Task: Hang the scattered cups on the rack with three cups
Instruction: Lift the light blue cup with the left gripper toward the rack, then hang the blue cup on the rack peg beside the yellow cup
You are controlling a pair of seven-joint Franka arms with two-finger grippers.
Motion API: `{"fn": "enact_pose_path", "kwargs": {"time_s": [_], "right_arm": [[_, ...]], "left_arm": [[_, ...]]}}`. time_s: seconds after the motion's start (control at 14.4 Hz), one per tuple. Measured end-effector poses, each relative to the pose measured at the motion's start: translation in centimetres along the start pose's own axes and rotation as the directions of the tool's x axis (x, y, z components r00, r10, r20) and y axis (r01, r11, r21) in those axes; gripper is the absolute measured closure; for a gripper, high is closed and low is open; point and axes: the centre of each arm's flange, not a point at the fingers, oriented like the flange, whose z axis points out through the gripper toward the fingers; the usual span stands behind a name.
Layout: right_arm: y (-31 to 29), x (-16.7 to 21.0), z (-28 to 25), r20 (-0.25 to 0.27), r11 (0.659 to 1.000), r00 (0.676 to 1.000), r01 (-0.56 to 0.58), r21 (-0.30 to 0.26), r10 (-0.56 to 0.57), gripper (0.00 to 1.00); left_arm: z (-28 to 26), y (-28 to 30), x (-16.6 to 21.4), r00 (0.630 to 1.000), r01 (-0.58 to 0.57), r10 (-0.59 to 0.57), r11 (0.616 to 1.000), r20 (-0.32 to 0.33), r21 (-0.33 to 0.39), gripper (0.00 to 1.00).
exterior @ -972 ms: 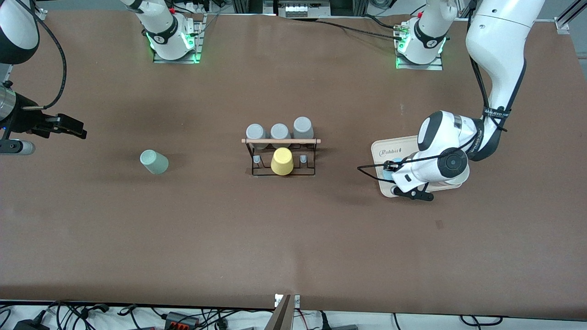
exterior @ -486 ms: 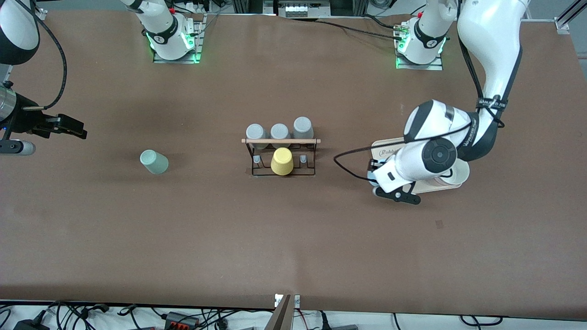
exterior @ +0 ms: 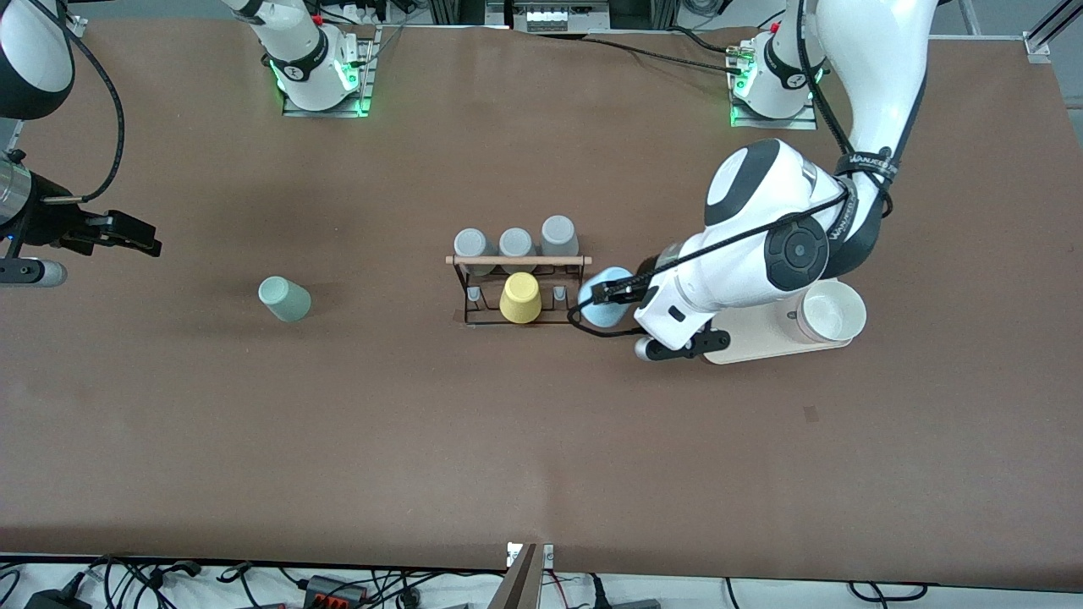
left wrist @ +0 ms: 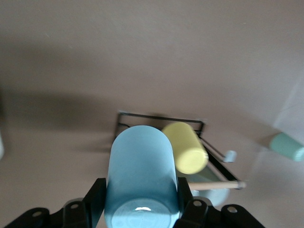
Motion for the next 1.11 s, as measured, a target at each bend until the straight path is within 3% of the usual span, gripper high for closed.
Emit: {"fn": "enact_pose_path", "kwargs": {"time_s": [0.42, 1.11], "right_arm": [[-0.6, 0.2, 0.6, 0.011, 1.0, 1.0, 0.01, 0.0, -0.01, 0.0], [-1.8, 0.6, 1.3, 0.023, 1.0, 0.999, 0.026, 0.014, -0.026, 0.0]], "left_arm": [[7.2, 2.9, -1.8, 0.994, 0.081, -0.083, 0.996, 0.07, 0.026, 0.35], [8.5, 2.7, -0.9, 0.999, 0.048, -0.048, 0.995, 0.0, 0.086, 0.35]]}}
